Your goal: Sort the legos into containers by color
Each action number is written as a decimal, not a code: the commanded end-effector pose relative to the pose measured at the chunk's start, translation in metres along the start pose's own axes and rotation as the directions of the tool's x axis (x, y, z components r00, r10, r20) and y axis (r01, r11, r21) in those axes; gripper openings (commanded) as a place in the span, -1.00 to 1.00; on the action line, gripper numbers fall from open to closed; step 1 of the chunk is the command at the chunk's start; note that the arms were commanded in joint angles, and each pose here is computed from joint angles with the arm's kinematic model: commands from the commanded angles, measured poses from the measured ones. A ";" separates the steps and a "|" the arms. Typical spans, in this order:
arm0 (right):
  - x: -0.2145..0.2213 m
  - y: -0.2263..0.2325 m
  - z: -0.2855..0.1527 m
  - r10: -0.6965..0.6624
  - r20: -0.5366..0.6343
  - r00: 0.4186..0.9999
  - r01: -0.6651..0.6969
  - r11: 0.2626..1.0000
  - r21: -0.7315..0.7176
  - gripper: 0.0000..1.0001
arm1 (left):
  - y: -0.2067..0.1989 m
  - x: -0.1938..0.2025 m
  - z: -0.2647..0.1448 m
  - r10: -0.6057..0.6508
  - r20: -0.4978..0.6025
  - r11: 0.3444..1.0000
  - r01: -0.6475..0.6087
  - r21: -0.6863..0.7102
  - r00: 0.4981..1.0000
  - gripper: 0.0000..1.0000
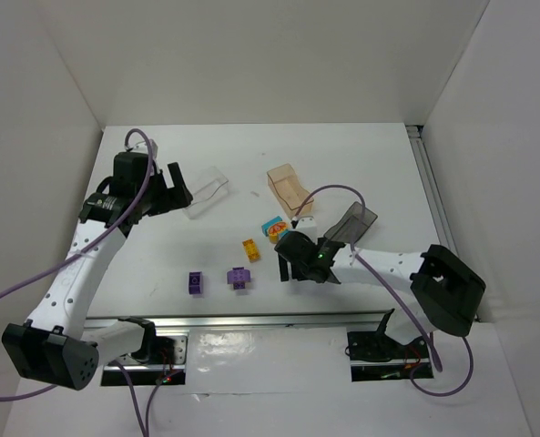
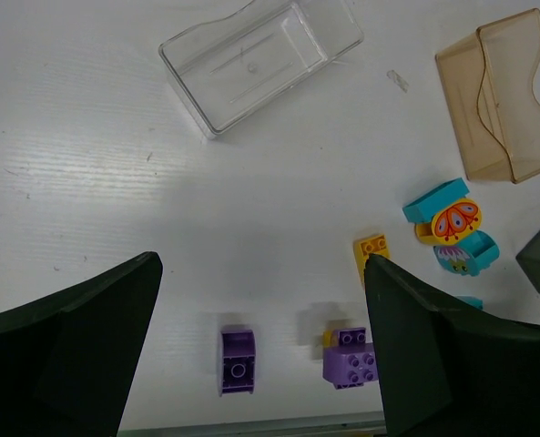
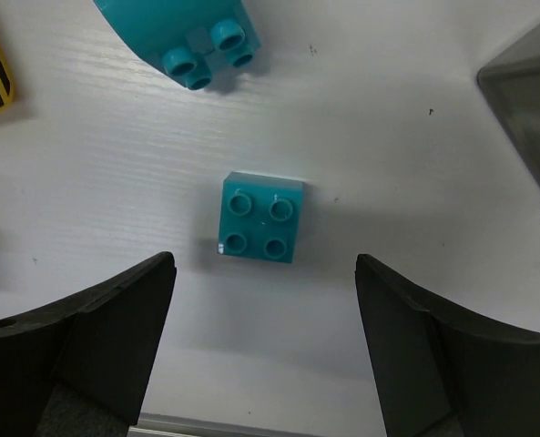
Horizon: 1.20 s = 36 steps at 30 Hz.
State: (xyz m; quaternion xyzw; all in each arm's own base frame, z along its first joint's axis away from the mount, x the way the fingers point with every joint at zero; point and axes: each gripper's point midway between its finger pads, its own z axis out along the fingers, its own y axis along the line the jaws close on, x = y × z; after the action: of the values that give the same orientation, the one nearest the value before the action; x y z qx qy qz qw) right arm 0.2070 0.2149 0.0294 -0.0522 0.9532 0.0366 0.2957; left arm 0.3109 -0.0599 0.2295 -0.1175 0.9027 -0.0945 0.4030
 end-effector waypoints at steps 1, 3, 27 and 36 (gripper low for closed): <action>-0.011 0.016 0.004 0.022 0.030 0.999 -0.020 0.998 -0.067 0.72 | -0.005 0.002 -0.002 -0.017 -0.003 0.999 0.017 0.034 1.000 1.00; -0.018 0.015 0.006 0.036 0.046 0.998 -0.033 0.998 -0.059 0.70 | -0.005 0.002 -0.002 -0.017 -0.003 0.999 0.017 0.034 1.000 1.00; -0.114 0.008 -0.038 0.078 0.238 0.968 -0.075 0.997 -0.022 -0.41 | 0.020 0.035 0.010 -0.039 -0.084 0.997 0.034 -0.068 0.996 1.00; -0.231 0.001 -0.011 0.111 0.319 0.941 -0.107 0.994 -0.030 -0.41 | 0.021 0.038 -0.002 -0.063 -0.088 0.996 0.057 -0.068 0.994 1.00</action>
State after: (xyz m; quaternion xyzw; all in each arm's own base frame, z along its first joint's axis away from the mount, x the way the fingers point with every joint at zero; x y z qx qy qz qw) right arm 0.3586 0.2201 0.1588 0.0282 0.8997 0.0615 0.4313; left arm 0.2845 -0.0505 0.1867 -0.1412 0.9254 -0.0707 0.3447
